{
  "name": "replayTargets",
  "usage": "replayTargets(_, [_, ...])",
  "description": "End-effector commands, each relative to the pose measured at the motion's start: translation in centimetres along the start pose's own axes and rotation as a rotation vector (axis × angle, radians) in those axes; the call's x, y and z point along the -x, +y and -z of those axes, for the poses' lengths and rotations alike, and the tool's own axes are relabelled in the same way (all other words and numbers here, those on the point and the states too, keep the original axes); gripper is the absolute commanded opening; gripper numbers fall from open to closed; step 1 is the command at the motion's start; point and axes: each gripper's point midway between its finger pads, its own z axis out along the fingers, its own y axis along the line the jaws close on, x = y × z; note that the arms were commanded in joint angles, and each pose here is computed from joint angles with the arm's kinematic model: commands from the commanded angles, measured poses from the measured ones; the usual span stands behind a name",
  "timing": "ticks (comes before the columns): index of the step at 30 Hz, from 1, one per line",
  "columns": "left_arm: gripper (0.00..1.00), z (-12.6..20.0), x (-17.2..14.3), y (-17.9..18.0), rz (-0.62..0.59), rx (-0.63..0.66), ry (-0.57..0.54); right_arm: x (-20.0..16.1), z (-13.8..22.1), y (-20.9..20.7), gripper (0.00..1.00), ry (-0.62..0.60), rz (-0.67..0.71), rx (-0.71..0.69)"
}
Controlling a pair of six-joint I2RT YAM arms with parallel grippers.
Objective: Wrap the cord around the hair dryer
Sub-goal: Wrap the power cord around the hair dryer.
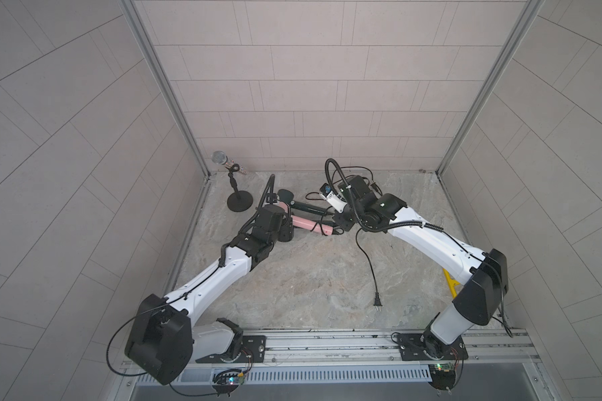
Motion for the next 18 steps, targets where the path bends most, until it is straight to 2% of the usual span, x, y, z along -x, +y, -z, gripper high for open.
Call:
replayTargets(1, [0.0,3.2,1.4,-6.0,-0.069,-0.365,-0.066,-0.2,0.3,-1.9,0.0,0.005,0.031,-0.009])
replayTargets(5, [0.0,6.0,2.5,-8.2,0.007,-0.578,-0.121,-1.8,0.0,-3.2,0.0,0.006,-0.015,0.06])
replayTargets(11, [0.0,9.0,6.7,-7.6,0.284,-0.836,-0.295,-3.6,-0.9,-3.5,0.0,-0.044,-0.145,0.199])
replayTargets(14, [0.0,9.4,8.1,-7.0,0.391,-0.887,-0.35,-3.9,-1.2,-3.4,0.0,-0.08,-0.235,0.238])
replayTargets(18, [0.0,8.8,9.0,-6.4,0.434,-0.862,-0.38,-3.7,-1.8,-2.7,0.03,-0.156,-0.36,0.308])
